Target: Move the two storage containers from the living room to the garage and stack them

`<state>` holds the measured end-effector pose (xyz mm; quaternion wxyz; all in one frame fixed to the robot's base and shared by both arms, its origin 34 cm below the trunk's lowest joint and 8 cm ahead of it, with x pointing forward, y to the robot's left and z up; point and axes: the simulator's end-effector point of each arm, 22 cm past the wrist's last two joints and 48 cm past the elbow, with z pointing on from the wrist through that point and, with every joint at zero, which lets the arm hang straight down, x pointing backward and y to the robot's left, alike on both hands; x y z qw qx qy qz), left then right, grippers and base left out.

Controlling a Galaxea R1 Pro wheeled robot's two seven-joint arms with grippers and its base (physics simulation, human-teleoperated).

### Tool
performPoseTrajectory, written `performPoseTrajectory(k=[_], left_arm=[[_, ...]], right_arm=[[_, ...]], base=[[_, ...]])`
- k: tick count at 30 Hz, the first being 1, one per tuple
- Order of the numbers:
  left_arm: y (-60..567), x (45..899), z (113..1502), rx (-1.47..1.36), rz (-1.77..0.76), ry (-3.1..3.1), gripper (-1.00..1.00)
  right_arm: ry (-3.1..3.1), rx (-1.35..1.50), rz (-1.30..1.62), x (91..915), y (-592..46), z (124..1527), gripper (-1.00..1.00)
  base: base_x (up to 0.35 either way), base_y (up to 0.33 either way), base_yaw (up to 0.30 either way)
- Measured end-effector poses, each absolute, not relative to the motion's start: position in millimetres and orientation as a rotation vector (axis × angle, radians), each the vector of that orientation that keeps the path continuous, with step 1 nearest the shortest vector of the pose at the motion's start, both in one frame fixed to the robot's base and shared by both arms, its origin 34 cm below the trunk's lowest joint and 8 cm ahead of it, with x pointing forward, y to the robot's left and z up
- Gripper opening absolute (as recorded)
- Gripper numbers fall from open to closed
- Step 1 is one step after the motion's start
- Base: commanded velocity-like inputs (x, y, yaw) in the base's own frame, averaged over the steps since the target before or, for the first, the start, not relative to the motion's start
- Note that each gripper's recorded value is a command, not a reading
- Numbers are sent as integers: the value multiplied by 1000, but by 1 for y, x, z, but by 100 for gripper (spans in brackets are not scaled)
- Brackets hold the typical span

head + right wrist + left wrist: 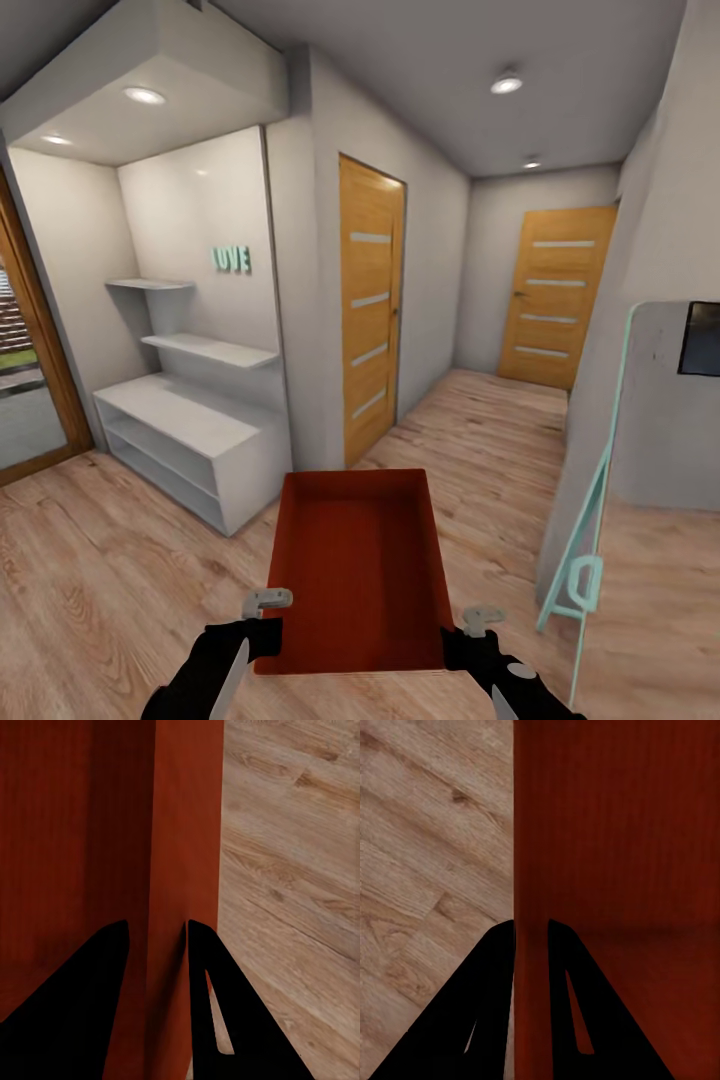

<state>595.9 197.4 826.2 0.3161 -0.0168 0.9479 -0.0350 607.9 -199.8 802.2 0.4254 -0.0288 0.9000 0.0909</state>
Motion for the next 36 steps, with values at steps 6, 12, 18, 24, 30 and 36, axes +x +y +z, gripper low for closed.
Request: performPoseTrajectory(k=[6,12,18,24,30,36], left_arm=[[198,596,826,-44,-92,2496,-100],[198,596,826,-44,-92,2496,-100],[198,596,826,-44,-93,2497,-100],[198,596,826,-44,-93,2497,-100],[197,596,826,-45,-93,2497,-100],[197,596,826,-45,-93,2497,-100]], right_arm=[[2250,-72,227,608,-200,802,-100],[2250,-72,227,608,-200,802,-100],[2251,-72,227,608,-200,802,-100],[2251,-72,227,608,-200,802,-100],[2251,-72,227,608,-200,802,-100],[2251,-72,227,608,-200,802,-100]], base=[[320,96,0],[320,93,-33],[320,93,-240],[320,93,-274],[320,93,-274],[320,93,-272]])
